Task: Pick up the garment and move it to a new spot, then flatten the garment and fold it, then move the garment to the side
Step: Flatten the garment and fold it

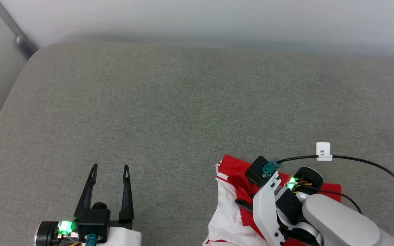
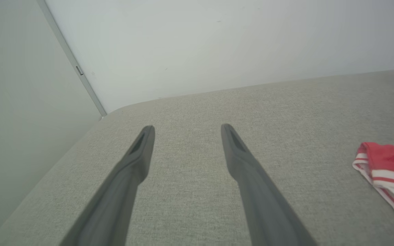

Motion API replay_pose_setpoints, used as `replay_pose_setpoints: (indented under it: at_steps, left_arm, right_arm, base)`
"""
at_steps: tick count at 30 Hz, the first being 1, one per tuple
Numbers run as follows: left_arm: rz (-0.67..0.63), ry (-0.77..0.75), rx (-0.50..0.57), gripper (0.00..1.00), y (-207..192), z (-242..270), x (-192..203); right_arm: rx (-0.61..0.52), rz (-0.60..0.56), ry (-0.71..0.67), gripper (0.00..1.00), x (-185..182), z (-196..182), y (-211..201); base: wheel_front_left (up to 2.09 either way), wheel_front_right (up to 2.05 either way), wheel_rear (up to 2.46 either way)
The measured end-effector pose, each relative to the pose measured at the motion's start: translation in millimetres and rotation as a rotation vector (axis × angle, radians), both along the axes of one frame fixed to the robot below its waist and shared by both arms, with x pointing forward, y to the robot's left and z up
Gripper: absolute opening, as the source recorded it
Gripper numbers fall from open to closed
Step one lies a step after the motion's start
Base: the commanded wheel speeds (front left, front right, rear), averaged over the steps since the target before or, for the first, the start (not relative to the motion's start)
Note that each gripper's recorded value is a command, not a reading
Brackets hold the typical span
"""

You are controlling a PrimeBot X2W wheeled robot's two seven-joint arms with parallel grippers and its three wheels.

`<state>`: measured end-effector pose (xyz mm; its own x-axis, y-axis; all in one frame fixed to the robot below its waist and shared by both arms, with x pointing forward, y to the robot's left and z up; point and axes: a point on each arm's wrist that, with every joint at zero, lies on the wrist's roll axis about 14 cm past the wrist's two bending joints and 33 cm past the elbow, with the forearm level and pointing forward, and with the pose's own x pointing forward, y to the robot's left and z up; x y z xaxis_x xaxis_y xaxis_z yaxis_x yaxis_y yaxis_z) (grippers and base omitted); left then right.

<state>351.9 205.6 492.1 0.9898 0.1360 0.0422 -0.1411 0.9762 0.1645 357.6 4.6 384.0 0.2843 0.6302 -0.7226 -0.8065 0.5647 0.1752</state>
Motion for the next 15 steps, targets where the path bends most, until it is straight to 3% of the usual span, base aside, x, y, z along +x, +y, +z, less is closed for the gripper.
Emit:
replay_pose_setpoints:
  at_steps: [1, 8, 15]
  left_arm:
    - [-0.002, 0.000, 0.000, 1.00, 0, 0, -1]
    - [-0.016, -0.026, -0.006, 1.00, -3, 8, -10]
    - [-0.074, -0.071, -0.023, 1.00, -19, 22, -9]
  right_arm:
    - [0.015, 0.002, -0.022, 1.00, 1, 4, 1]
    - [0.175, -0.068, -0.321, 1.00, 37, 80, -18]
    - [0.299, -0.341, -0.696, 1.00, 76, 160, -92]
  base:
    - [0.00, 0.00, 0.00]
    - [0.00, 0.00, 0.00]
    - [0.00, 0.00, 0.00]
